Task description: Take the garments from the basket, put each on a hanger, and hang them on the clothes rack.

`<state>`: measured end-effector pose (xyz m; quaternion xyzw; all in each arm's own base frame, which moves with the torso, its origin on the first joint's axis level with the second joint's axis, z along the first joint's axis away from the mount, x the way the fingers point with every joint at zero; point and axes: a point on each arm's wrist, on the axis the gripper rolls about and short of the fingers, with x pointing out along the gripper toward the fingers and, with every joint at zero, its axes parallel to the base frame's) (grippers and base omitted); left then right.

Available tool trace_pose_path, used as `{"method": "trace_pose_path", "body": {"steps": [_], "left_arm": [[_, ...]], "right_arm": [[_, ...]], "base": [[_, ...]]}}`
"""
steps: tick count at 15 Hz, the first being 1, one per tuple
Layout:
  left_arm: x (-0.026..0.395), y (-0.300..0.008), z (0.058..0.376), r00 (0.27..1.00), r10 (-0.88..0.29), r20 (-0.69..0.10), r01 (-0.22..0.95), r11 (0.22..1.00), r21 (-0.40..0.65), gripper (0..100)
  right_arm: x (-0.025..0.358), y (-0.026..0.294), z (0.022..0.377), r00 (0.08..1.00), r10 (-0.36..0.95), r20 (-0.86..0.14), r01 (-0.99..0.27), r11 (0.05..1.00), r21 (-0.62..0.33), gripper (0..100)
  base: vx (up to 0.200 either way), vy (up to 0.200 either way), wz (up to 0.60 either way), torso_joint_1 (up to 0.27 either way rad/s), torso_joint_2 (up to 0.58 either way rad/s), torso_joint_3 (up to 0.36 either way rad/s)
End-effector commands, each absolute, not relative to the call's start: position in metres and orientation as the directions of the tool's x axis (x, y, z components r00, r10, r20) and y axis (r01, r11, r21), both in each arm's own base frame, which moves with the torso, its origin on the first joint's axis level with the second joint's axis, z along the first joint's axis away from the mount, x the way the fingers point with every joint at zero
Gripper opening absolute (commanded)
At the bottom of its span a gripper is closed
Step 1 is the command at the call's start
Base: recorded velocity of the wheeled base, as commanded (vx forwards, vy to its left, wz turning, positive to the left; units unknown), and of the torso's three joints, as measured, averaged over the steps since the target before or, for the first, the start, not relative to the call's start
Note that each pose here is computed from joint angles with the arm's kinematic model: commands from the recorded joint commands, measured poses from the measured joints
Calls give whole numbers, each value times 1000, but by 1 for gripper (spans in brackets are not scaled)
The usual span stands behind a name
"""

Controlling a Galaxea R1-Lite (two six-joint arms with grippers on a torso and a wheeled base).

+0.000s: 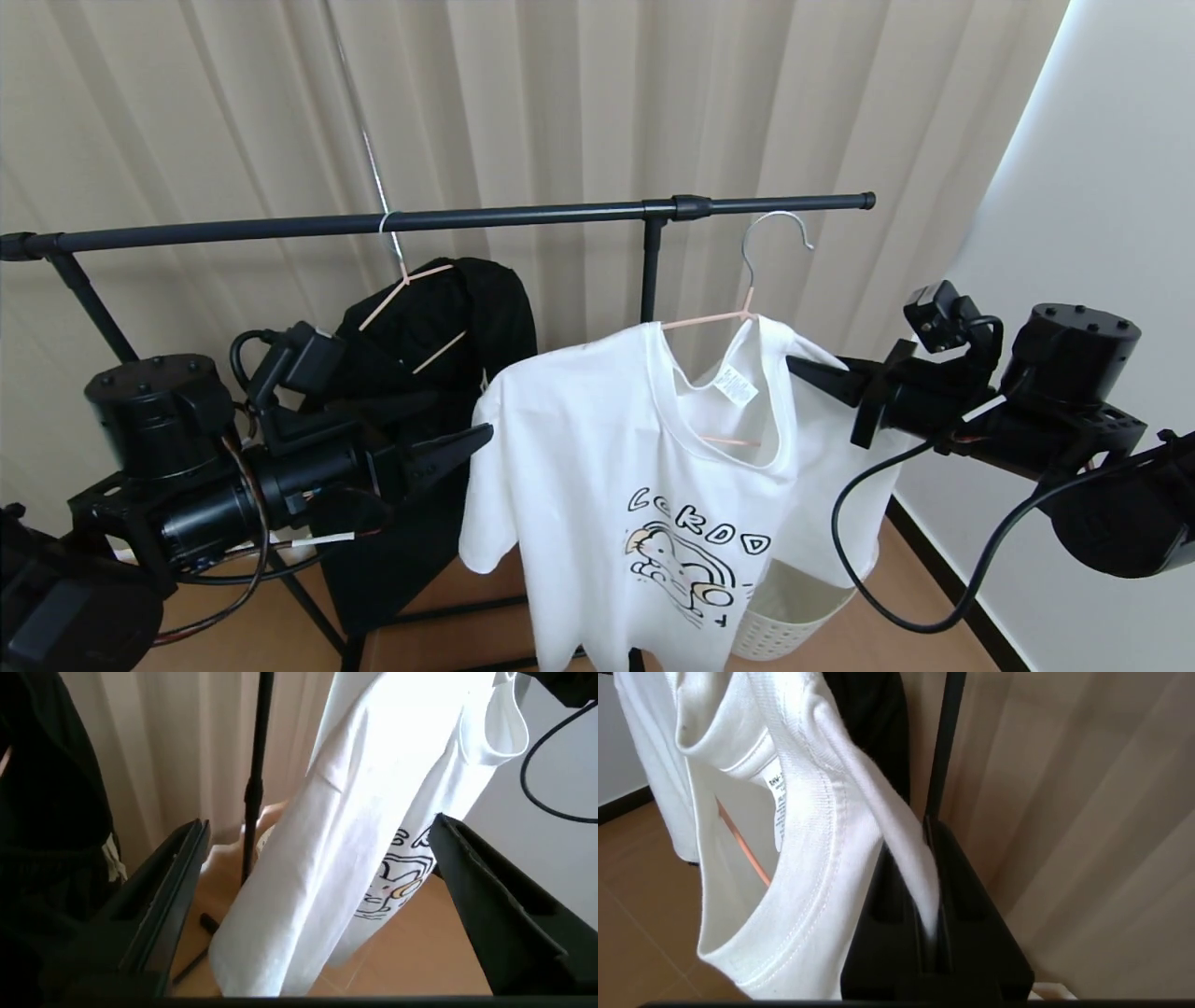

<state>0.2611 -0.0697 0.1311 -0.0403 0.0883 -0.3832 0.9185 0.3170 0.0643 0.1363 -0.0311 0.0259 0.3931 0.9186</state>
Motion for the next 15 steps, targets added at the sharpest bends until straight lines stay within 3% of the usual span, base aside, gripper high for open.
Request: {"method": "trace_pose_path", "body": {"steps": [1, 2, 6, 10, 15], "left_arm": [[252, -76, 157, 679, -730, -85, 721, 684, -113, 100], [243, -82, 176, 665, -738, -120, 726, 675, -130, 100], [250, -89, 198, 645, -747, -164, 734, 665, -141, 100], [253, -113, 219, 569, -790, -230, 794, 600, -99, 100], [259, -138, 211, 493, -817, -298, 858, 513, 12, 100]], "right_arm": [[315, 69, 133, 678, 731, -82, -735, 678, -33, 0], [312, 73, 130, 665, 741, -94, -746, 665, -39, 0], [307, 81, 126, 643, 759, -107, -765, 642, -47, 0], [297, 93, 123, 606, 786, -122, -794, 607, -39, 0], [293, 99, 121, 592, 796, -130, -806, 589, -59, 0]], "base": [[0, 0, 0, 0, 0, 0], [0, 0, 0, 0, 0, 0], [0, 0, 0, 0, 0, 0], [0, 0, 0, 0, 0, 0], [0, 0, 0, 0, 0, 0]]}}
